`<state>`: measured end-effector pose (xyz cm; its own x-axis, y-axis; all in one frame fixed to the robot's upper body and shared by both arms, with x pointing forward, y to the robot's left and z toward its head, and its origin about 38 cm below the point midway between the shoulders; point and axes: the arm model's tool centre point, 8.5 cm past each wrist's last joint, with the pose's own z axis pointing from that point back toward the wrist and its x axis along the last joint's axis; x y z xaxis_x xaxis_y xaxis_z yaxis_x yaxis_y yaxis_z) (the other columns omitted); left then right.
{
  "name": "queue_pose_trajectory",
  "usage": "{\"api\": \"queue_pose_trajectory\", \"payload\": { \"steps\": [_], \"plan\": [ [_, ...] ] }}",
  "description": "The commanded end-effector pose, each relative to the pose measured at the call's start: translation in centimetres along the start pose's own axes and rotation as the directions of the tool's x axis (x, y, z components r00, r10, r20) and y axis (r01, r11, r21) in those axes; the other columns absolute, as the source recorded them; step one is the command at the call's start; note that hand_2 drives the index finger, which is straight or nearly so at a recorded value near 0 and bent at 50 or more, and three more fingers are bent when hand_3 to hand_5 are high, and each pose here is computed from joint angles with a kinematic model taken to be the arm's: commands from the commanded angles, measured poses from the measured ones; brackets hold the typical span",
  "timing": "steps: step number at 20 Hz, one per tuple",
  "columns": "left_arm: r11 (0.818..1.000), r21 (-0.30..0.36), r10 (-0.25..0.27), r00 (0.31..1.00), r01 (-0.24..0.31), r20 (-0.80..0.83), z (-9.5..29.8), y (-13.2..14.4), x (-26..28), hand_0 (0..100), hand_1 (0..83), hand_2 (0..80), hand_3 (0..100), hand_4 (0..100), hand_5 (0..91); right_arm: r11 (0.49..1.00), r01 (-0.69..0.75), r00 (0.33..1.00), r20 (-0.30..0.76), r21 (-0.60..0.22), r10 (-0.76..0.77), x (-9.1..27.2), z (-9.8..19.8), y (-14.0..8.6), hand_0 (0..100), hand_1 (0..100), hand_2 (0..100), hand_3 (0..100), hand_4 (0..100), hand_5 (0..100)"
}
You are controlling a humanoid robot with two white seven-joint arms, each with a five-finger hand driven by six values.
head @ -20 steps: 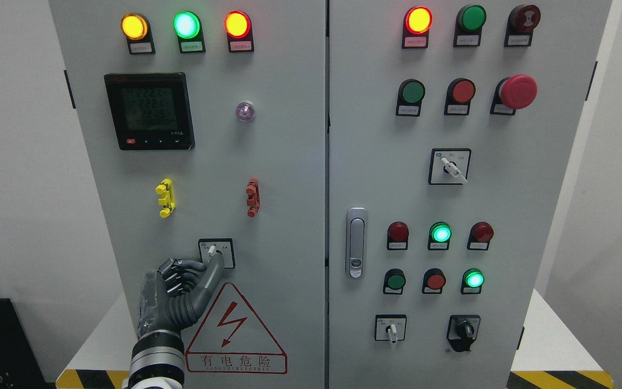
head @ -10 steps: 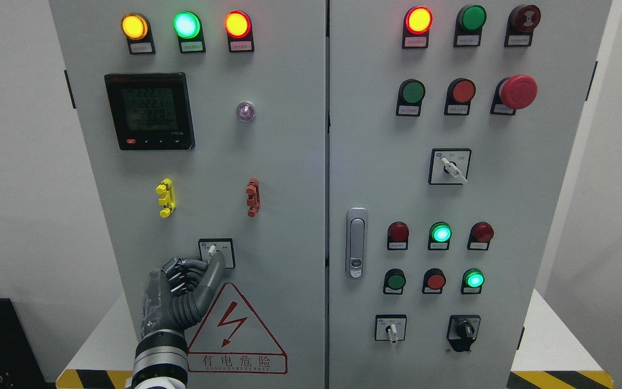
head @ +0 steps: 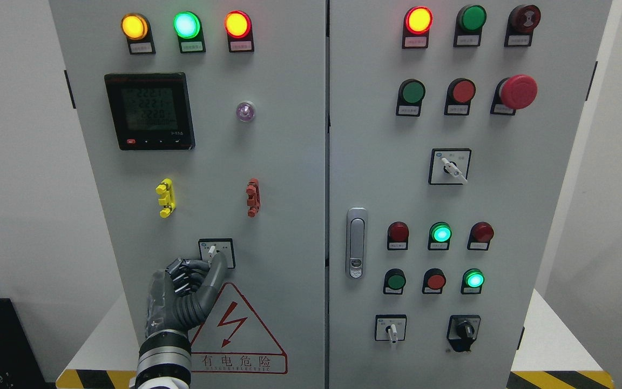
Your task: Turn on light switch 1
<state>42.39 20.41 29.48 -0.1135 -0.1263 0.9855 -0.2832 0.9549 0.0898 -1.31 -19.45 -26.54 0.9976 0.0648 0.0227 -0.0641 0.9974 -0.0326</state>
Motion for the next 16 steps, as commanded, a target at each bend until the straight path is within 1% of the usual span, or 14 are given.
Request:
{"api": "queue_pose_trajectory", "payload": {
  "steps": [1, 7, 16],
  "plan": [
    [1.000, -0.023, -0.004, 1.000, 0.004, -0.004, 0.05, -0.69, -0.10, 38, 62.3, 60.2, 86, 90, 70.6, 1.000, 0.025, 1.000, -0.001, 0.001, -0.025, -0.02, 0.00, 0.01, 0, 0, 0, 0, 0, 0],
    [1.000, -0.025, -0.002, 1.000, 0.002, -0.002, 0.03, -0.72, -0.04, 48, 62.5, 60.1, 86, 90, 70.8, 1.000, 0.025, 1.000, -0.001, 0.001, -0.025, -0.02, 0.00, 0.01, 0, 0, 0, 0, 0, 0],
    [1.000, -0.027, 0.000, 1.000, 0.000, -0.003, 0.03, -0.74, -0.04, 55, 60.2, 60.0, 86, 90, 70.9, 1.000, 0.025, 1.000, -0.001, 0.001, -0.025, -0.02, 0.00, 0.01, 0, 0, 0, 0, 0, 0]
  ]
}}
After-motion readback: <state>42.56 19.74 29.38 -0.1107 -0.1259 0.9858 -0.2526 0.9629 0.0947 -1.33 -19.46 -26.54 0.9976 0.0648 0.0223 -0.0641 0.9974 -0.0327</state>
